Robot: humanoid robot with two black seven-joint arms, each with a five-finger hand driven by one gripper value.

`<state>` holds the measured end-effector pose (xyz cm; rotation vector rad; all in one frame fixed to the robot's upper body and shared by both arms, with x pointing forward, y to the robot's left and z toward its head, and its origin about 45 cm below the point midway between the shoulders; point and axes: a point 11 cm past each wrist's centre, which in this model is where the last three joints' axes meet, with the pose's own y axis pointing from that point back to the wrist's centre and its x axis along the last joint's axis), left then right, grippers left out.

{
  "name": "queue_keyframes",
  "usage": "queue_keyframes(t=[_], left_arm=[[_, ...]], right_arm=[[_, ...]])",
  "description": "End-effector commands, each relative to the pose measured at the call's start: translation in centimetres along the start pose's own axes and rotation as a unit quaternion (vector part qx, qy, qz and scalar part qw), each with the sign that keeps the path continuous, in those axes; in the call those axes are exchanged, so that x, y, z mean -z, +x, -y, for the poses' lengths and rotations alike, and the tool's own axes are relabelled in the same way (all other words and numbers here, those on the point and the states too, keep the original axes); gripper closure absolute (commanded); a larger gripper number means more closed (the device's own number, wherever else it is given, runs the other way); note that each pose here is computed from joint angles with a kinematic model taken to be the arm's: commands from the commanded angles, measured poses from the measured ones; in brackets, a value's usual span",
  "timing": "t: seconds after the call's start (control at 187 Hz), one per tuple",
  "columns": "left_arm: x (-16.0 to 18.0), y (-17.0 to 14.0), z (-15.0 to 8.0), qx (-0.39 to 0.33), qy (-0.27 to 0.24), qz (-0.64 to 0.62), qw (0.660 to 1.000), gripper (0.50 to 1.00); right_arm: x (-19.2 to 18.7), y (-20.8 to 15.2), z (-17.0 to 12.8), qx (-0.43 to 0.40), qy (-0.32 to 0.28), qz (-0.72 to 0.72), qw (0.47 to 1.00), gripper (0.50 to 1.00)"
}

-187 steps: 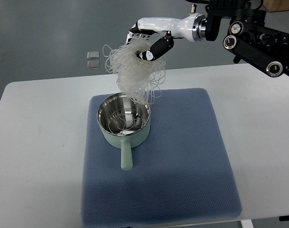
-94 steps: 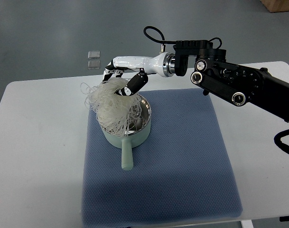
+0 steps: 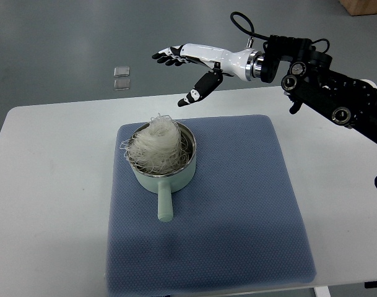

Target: Put vermicelli into pot with right hand

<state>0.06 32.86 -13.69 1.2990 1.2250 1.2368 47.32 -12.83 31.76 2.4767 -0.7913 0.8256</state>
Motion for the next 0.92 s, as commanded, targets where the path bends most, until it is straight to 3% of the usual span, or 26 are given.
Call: queue_keyframes(t=[0.0,0.048,0.053,0.139,0.401,0.7,0.914], left_arm=[[0.0,-0.1,0.0,0.001,0.0,-0.002,1.0,0.5],[0.0,-0.1,0.0,0.001,0.0,-0.002,1.0,0.5],[0.0,-0.1,0.0,0.001,-0.001,-0.002,1.0,0.5],[0.0,-0.2,0.0,0.003,-0.001,-0.003,1.0,0.5],[-0.1,-0.3,0.0,0.004,-0.001,-0.006,1.0,0.5],[-0.1,0.0,0.0,0.001,-0.002,-0.009,1.0,0.5],[-0.1,0.1,0.0,-0.003,-0.002,-0.01,1.0,0.5]], right_arm=[[-4.4,1.3,-2.4,-0.055,-0.026,0.09,0.994,0.601],[-4.4,1.3,-2.4,-0.055,-0.026,0.09,0.994,0.601],[-6.5,1.7,-3.4,-0.083,-0.036,0.142,0.986,0.603],[-10.0,2.1,-5.3,-0.141,-0.047,0.236,0.96,0.607],[-17.6,0.5,-9.9,-0.317,-0.068,0.478,0.816,0.603],[-19.8,-2.6,-11.0,-0.339,-0.065,0.546,0.764,0.572],[-20.3,-3.4,-11.2,-0.337,-0.071,0.553,0.759,0.572]])
